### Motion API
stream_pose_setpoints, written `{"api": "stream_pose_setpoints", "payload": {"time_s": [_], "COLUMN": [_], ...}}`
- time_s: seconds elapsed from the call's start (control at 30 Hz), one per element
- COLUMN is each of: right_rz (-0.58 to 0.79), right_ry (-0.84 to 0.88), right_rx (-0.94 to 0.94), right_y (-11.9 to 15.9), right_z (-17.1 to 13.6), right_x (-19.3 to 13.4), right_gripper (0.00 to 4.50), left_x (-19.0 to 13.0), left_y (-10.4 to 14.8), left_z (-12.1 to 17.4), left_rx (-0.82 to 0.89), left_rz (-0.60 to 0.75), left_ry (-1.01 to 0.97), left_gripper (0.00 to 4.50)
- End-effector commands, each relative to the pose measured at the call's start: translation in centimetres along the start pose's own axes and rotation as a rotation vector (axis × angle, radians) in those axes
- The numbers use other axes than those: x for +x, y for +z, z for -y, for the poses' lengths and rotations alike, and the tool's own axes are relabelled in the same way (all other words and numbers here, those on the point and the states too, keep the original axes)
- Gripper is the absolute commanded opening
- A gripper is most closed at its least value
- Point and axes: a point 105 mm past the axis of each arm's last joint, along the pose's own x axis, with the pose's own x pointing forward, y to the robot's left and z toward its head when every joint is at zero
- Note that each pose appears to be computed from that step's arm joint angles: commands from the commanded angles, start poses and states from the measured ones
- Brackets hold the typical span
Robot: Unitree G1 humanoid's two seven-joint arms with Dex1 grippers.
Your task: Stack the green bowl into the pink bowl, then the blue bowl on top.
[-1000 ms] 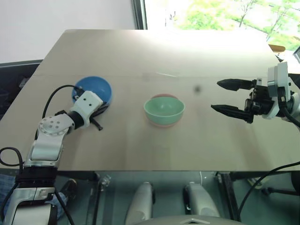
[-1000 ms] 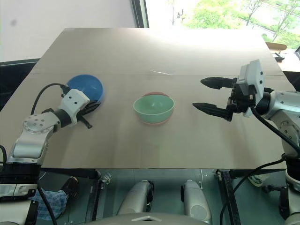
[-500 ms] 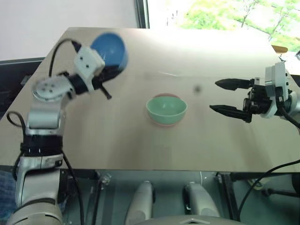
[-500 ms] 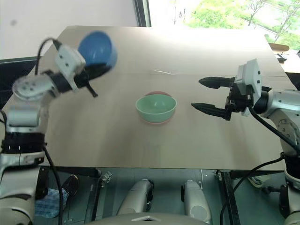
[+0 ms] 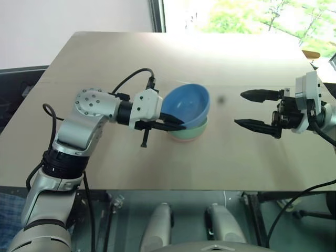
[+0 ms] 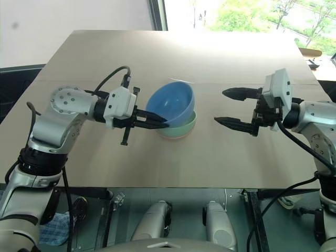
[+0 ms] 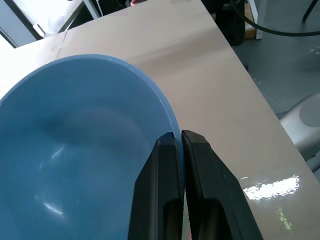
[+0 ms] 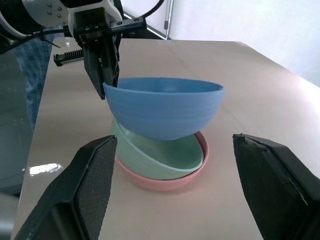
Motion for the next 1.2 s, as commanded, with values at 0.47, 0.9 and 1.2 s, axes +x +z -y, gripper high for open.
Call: {"api": "stream_pose_setpoints", "payload": {"time_s": [0.47, 0.9, 1.2], "right_rz": [0.003, -0.057, -0.120], "right_ry": [-0.022, -0.190, -0.217], "right_rx": [-0.045, 0.121, 0.168], "right_y": [0.6, -3.9, -7.8], "right_z": [0.3, 1.8, 2.0], "right_x": [-0.9, -5.9, -9.7], "right_gripper": [3.91, 3.91, 3.91], "left_x": [-2.6, -10.1, -12.5], "left_y": [2.5, -4.0, -8.1], "left_z": [-2.3, 3.7, 7.2], "left_rx": [-0.055, -0.552, -0.562], "left_rz": [0.209, 0.241, 0.024], "left_ry": [0.246, 0.629, 0.799], "left_gripper": [3.44, 3.44, 3.44]}}
